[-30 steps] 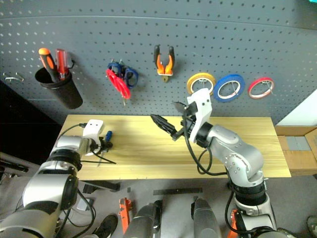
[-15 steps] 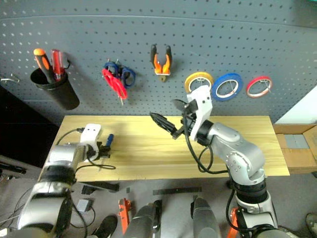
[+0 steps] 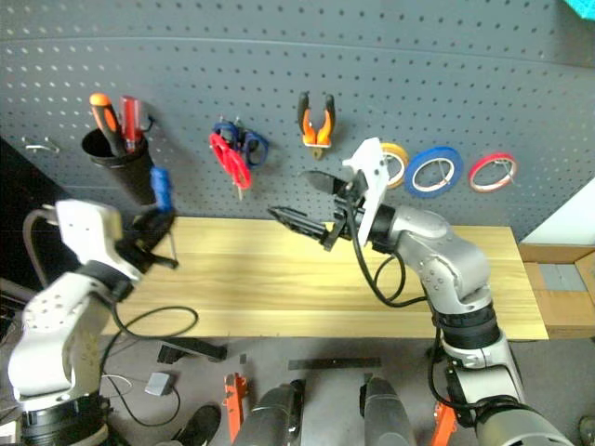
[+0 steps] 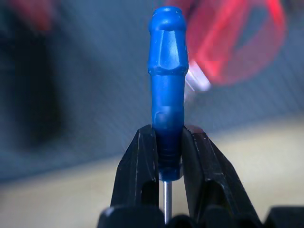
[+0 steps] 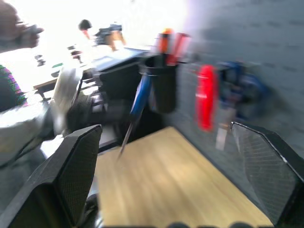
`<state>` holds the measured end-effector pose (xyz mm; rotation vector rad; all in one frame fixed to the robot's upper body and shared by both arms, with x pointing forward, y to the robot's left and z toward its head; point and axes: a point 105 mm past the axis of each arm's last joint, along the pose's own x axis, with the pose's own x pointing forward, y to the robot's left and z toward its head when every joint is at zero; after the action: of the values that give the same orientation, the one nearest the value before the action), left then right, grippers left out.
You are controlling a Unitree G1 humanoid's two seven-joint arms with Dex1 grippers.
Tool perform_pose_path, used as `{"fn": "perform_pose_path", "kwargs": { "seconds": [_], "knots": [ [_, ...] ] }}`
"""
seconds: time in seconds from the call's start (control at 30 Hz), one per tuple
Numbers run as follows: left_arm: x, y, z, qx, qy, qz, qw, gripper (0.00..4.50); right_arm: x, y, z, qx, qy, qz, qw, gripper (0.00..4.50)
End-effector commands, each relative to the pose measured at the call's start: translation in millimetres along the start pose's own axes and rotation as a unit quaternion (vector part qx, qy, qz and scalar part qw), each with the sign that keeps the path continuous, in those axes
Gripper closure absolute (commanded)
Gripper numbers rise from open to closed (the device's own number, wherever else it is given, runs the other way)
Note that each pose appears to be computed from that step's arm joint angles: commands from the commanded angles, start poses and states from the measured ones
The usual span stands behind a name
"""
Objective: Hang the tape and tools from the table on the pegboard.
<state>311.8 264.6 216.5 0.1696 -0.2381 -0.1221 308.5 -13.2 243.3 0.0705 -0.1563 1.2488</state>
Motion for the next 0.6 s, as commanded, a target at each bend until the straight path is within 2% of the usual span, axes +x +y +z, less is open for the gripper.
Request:
{"fn": "perform_pose_path", "kwargs": {
  "seconds": [0.03,0.2,0.27,0.47,0.6],
  "knots": [
    [10.9,6.9,26.1,0.017,-0.059,0.012,0.998,4.13,9.9,18.6,20.7,-0.028,-0.038,0.056,0.997,0.0],
    [46.3,15.6,62.1,0.009,-0.128,0.018,0.992,4.13,34.4,19.8,39.1,-0.074,-0.066,0.041,0.994,0.0],
    [58.1,21.3,68.6,0.025,-0.14,0.03,0.989,4.13,39.6,16.2,44.7,-0.089,-0.077,0.027,0.993,0.0],
    [83.4,37.1,75.2,0.027,-0.163,0.056,0.985,4.13,45.8,5.8,49.8,-0.113,-0.09,-0.008,0.989,0.0],
    [90.2,46.5,65.8,0.028,-0.156,0.078,0.984,4.13,47.0,5.7,52.1,-0.117,-0.096,-0.014,0.988,0.0]
  ]
}}
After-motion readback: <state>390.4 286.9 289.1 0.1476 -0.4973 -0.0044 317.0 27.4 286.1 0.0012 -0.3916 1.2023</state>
